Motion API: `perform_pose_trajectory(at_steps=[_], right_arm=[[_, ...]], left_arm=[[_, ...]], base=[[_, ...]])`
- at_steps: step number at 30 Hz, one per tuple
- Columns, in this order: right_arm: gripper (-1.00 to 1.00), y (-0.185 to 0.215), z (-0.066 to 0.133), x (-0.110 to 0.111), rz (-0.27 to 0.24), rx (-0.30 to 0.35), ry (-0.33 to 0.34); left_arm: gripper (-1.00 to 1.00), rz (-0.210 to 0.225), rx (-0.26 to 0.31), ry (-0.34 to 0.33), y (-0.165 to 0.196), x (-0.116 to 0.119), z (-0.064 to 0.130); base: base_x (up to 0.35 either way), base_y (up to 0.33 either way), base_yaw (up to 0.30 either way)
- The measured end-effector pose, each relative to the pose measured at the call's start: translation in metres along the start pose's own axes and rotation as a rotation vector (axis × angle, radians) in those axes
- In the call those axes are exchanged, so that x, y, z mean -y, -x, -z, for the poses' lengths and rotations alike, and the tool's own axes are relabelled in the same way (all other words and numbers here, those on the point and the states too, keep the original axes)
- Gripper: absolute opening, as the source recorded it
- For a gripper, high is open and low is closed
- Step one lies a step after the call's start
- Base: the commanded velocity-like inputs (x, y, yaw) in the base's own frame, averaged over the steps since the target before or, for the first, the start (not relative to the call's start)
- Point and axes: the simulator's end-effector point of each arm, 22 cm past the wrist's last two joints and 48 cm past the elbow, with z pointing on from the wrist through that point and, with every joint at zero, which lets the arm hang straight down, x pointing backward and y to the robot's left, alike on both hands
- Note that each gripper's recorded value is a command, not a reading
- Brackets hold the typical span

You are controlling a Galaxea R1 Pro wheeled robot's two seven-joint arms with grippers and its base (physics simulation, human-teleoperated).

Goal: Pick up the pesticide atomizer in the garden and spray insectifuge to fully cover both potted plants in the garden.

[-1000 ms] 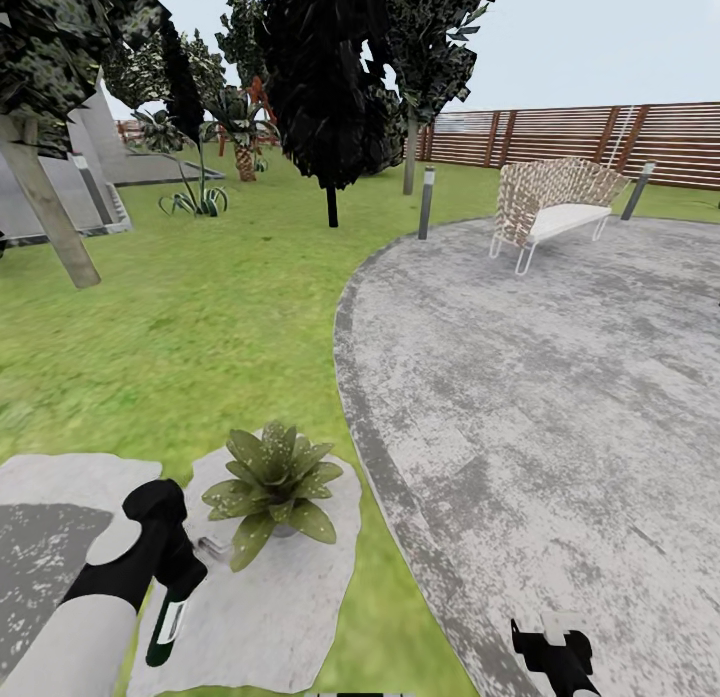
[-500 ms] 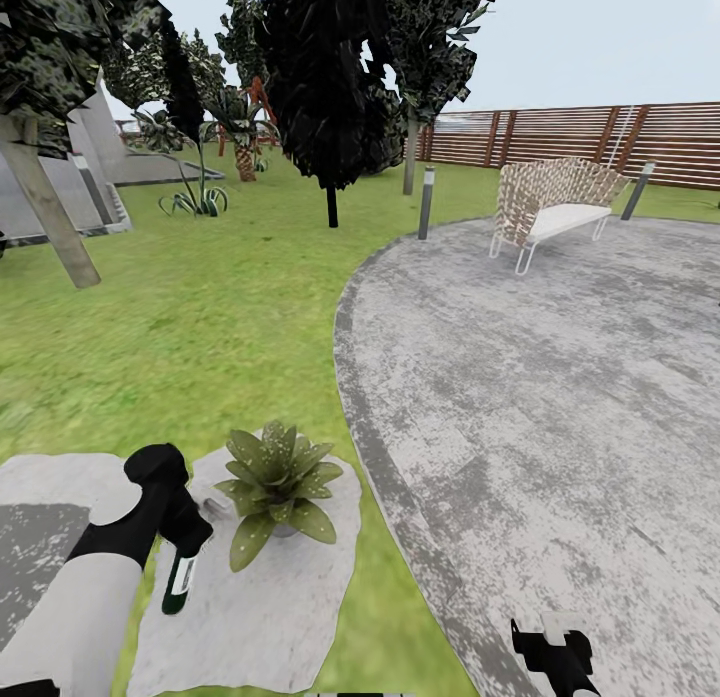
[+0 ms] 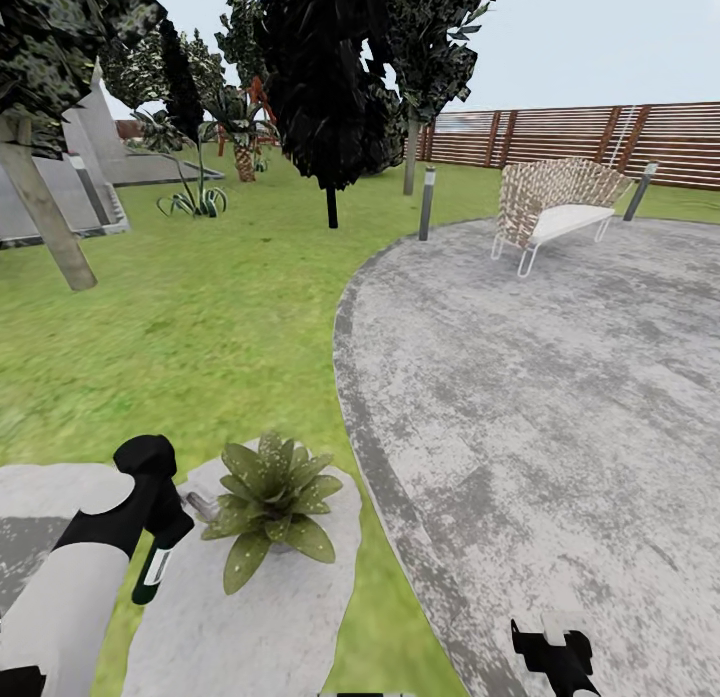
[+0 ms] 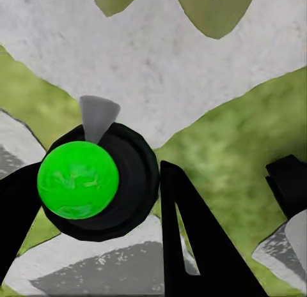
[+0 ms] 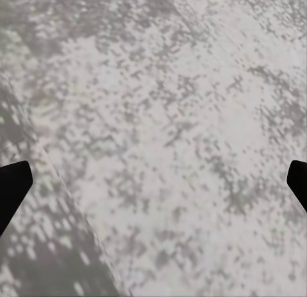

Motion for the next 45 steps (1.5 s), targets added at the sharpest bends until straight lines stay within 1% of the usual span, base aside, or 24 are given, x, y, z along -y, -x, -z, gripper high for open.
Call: perform_pose_trajectory(at_steps=[2,4,6,10,13,17,24,29,31,37,45], right_arm=[[1.00,0.000,0.000,0.000,0.000,0.000,0.000],[1.00,0.000,0.000,0.000,0.000,0.000,0.000],[1.00,0.000,0.000,0.000,0.000,0.000,0.000],[1.00,0.000,0.000,0.000,0.000,0.000,0.000],[1.00,0.000,0.000,0.000,0.000,0.000,0.000],[1.00,0.000,0.000,0.000,0.001,0.000,0.000],[1.00,0.000,0.000,0.000,0.000,0.000,0.000],[1.00,0.000,0.000,0.000,0.000,0.000,0.000],[1.00,0.000,0.000,0.000,0.000,0.000,0.000],[1.00,0.000,0.000,-0.001,0.002,0.000,0.003],[1.00,0.003,0.000,-0.001,-0.001,0.005,0.002]], left_arm=[[-1.00,-0.021,-0.025,0.002,-0.006,0.006,-0.008],[-1.00,-0.028,-0.048,-0.005,-0.015,0.011,-0.017],[-1.00,-0.026,-0.061,-0.001,-0.022,0.009,-0.020],[-1.00,-0.011,-0.083,0.016,-0.037,-0.004,-0.021],[-1.00,-0.015,-0.106,-0.007,-0.048,0.008,-0.034],[-1.00,-0.013,-0.106,-0.009,-0.048,0.010,-0.035],[-1.00,-0.009,-0.099,-0.006,-0.046,0.010,-0.034],[-1.00,-0.009,-0.104,-0.012,-0.048,0.012,-0.036],[-1.00,-0.009,-0.103,-0.022,-0.047,0.015,-0.038],[-1.00,-0.020,-0.123,-0.067,-0.056,0.042,-0.055],[-1.00,-0.016,-0.111,-0.077,-0.055,0.046,-0.056]], base=[[0.009,0.000,0.000],[0.003,0.000,0.000],[0.001,0.000,0.000],[0.000,0.000,0.000],[0.000,0.000,0.000],[-0.017,0.000,0.000],[-0.266,0.000,0.000],[-0.064,0.000,0.000],[-0.007,0.000,0.000],[-0.020,0.000,-0.016],[-0.289,0.007,-0.235]])
